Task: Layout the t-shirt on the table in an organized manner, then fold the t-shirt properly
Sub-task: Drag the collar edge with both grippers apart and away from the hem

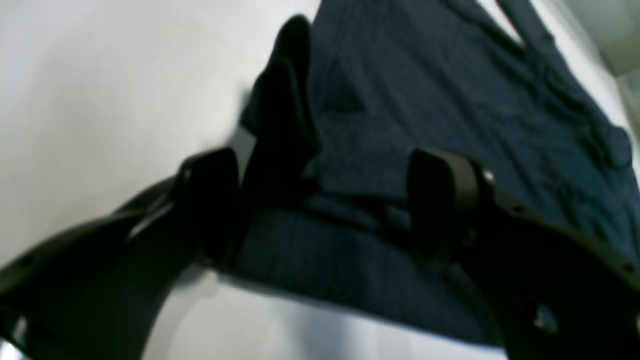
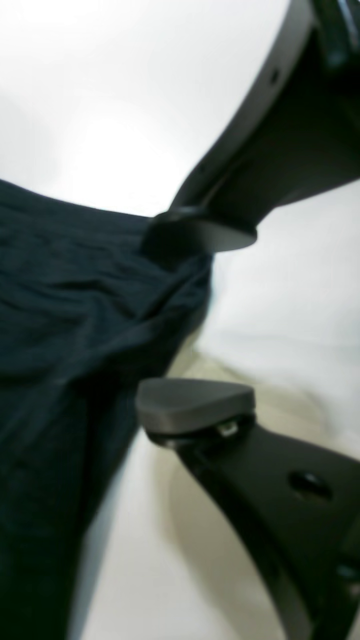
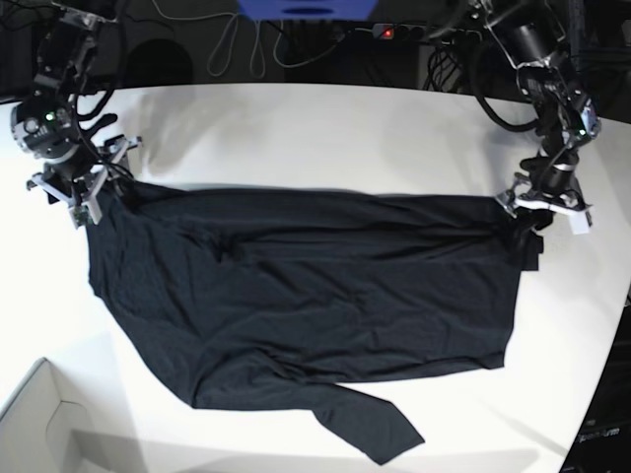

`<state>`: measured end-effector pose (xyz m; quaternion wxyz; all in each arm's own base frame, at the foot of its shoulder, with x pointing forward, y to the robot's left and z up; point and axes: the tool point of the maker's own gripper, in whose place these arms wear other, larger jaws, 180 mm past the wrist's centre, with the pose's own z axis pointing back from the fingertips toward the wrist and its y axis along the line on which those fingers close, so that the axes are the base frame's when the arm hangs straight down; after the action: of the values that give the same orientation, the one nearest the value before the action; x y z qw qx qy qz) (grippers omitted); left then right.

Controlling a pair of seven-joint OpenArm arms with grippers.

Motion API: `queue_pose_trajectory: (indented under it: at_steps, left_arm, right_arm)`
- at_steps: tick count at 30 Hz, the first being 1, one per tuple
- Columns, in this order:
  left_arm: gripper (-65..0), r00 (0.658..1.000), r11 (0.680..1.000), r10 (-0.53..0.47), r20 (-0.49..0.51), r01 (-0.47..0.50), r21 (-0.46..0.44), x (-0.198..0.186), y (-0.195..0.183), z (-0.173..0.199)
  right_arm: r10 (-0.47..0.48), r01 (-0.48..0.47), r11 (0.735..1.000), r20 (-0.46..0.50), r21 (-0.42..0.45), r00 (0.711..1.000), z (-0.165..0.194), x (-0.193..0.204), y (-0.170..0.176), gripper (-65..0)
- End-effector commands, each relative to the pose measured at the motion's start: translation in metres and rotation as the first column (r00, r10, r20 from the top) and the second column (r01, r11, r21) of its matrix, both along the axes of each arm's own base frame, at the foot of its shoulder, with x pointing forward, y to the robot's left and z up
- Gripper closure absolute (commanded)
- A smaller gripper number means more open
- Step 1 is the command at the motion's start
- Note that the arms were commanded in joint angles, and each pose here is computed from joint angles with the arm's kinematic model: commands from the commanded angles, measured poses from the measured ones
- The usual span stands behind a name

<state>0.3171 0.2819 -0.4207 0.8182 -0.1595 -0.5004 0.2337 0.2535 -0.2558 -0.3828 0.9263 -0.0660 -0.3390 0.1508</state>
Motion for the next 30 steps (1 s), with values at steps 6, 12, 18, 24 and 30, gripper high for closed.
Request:
queue_pose_trajectory:
  at_steps: [6,12,18,24,30]
  left_arm:
    - [-35.1,0.994,0.999,-0.038,-0.098,0.038,-0.005,-0.007,-0.008,-0.019]
    - [-5.9,0.994,1.0,-0.031,-0.105,0.031,0.0,-0.007,-0.006,-0.019]
    - [-0.1,0.994,1.0,-0.025,-0.104,0.025,0.004,-0.008,-0.001,-0.018]
    - [-0.1,0.993,0.996,-0.04,-0.109,0.047,0.069,-0.009,0.022,-0.003]
    - [-0.1,0.994,0.994,0.018,-0.109,-0.006,0.106,-0.019,0.053,0.011]
  right_arm:
    - [0.004,-0.003,1.0,0.051,-0.007,0.999,0.013,0.009,-0.004,-38.5]
    - [0.004,-0.004,1.0,0.047,-0.01,0.999,0.013,0.007,-0.004,-38.5]
    - [0.014,-0.01,0.999,0.103,-0.044,0.995,0.034,0.011,-0.005,-38.5]
    - [-0.04,0.05,0.996,0.149,-0.069,0.988,0.052,0.008,-0.022,-38.7]
    - [-0.037,0.042,0.998,0.076,-0.057,0.996,0.031,-0.017,-0.017,-38.7]
